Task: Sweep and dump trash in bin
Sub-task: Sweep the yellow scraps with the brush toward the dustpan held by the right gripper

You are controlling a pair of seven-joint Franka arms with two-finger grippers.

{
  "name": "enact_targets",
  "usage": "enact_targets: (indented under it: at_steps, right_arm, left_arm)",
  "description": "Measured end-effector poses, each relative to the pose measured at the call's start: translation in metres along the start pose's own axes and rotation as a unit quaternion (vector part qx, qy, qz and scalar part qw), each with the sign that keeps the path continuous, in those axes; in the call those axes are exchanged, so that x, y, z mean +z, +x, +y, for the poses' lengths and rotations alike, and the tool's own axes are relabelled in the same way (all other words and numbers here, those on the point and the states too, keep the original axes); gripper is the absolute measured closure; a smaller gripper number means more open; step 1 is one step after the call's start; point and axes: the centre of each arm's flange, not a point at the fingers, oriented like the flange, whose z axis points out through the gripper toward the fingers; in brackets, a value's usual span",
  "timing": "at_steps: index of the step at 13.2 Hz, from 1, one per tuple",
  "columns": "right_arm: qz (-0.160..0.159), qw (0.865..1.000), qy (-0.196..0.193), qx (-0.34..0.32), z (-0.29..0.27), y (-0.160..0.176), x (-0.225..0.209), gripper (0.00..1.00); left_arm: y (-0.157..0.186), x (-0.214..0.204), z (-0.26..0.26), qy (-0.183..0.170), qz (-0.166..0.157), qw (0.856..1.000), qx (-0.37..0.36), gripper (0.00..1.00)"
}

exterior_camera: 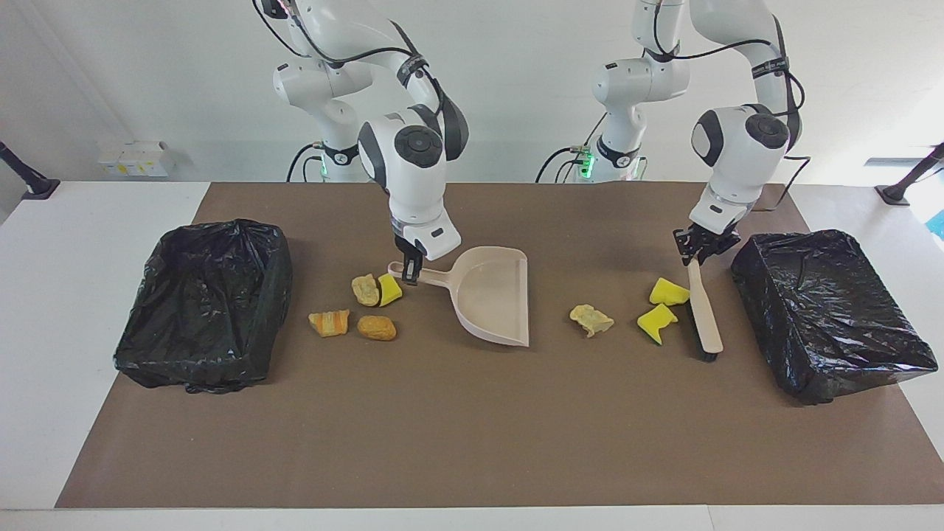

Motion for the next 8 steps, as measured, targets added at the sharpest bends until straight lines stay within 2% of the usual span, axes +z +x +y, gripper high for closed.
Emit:
enact_targets:
  at_steps: [8]
  right_arm:
    - [-0.003, 1.000, 0.001, 0.014, -0.004, 0.003, 0.023, 0.67]
  left_arm:
    - [-0.005, 0.015, 0.137, -0.017, -0.004, 0.998, 0.053, 0.74]
